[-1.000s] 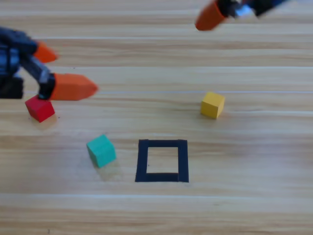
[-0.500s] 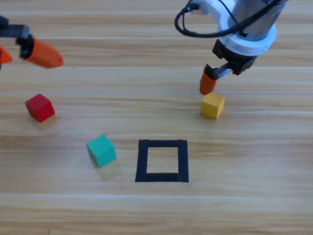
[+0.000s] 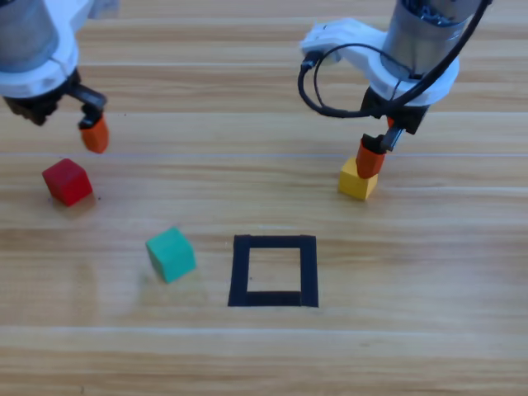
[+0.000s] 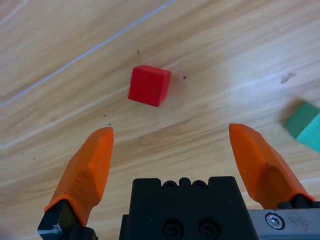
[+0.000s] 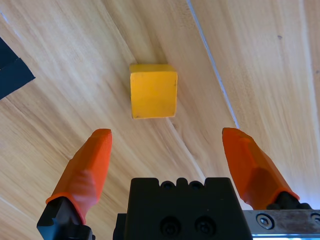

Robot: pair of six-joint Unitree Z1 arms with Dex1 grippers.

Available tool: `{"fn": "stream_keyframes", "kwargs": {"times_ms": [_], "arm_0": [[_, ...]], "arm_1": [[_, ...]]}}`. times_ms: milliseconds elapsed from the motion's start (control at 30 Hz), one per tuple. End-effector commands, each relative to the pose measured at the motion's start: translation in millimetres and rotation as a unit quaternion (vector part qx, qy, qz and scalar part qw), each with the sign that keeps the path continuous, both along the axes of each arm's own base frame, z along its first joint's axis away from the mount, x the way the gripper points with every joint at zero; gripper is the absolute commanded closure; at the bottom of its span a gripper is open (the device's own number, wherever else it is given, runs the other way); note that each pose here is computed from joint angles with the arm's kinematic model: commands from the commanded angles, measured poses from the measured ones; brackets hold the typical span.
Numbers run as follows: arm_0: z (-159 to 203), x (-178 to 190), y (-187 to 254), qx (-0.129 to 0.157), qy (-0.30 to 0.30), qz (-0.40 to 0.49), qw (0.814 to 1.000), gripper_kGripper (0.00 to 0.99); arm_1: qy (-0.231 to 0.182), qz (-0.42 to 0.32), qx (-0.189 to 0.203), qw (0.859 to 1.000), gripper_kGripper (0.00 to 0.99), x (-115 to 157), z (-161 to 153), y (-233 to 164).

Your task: Stack the blocks in the rectangular block: red at the bottom, yellow in the middle, green on top

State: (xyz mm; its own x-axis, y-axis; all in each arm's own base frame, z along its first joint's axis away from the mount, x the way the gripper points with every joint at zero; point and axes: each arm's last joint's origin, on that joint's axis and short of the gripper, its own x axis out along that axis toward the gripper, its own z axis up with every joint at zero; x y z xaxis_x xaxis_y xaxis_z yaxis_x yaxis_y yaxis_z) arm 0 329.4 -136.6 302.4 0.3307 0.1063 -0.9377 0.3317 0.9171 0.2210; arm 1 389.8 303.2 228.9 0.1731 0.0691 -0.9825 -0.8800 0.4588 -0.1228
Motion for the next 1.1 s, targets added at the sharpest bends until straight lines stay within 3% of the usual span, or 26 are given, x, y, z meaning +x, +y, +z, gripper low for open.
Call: {"fn": "stream_keyframes", "kwargs": {"times_ms": [33, 167, 267, 567, 733, 867, 967, 1067, 1100], "arm_0": [[-28, 39, 53, 0.007, 0.043, 0.018, 0.999, 0.03], [-39, 51, 79, -0.032, 0.061, 0.012, 0.998, 0.022], [-52, 58, 86, -0.044, 0.078, 0.004, 0.996, 0.014], [-81, 63, 74, -0.056, 0.105, -0.034, 0.992, 0.017], [-94, 60, 68, -0.057, 0.111, -0.047, 0.991, 0.014], [-102, 59, 64, -0.054, 0.114, -0.051, 0.991, 0.016], [-112, 60, 60, -0.05, 0.12, -0.053, 0.99, 0.016], [-118, 60, 57, -0.049, 0.122, -0.058, 0.99, 0.014], [-120, 60, 56, -0.048, 0.122, -0.059, 0.99, 0.014]], "arm_1": [[0.065, 0.018, -0.017, 0.998, 0.017, 17, -51, 2], [0.083, 0.019, -0.021, 0.996, 0.019, 26, -66, 10], [0.087, 0.02, -0.021, 0.996, 0.019, 31, -71, 13], [0.085, 0.019, -0.022, 0.996, 0.083, 36, -81, 16], [0.093, 0.018, -0.033, 0.995, 0.335, 38, -90, 17], [0.103, 0.012, -0.048, 0.993, 0.826, 39, -94, 16], [0.107, 0.005, -0.062, 0.992, 0.844, 37, -96, 14], [0.114, -0.015, -0.062, 0.991, 0.99, 37, -93, 9], [0.116, -0.021, -0.059, 0.991, 0.99, 37, -90, 8]]}}
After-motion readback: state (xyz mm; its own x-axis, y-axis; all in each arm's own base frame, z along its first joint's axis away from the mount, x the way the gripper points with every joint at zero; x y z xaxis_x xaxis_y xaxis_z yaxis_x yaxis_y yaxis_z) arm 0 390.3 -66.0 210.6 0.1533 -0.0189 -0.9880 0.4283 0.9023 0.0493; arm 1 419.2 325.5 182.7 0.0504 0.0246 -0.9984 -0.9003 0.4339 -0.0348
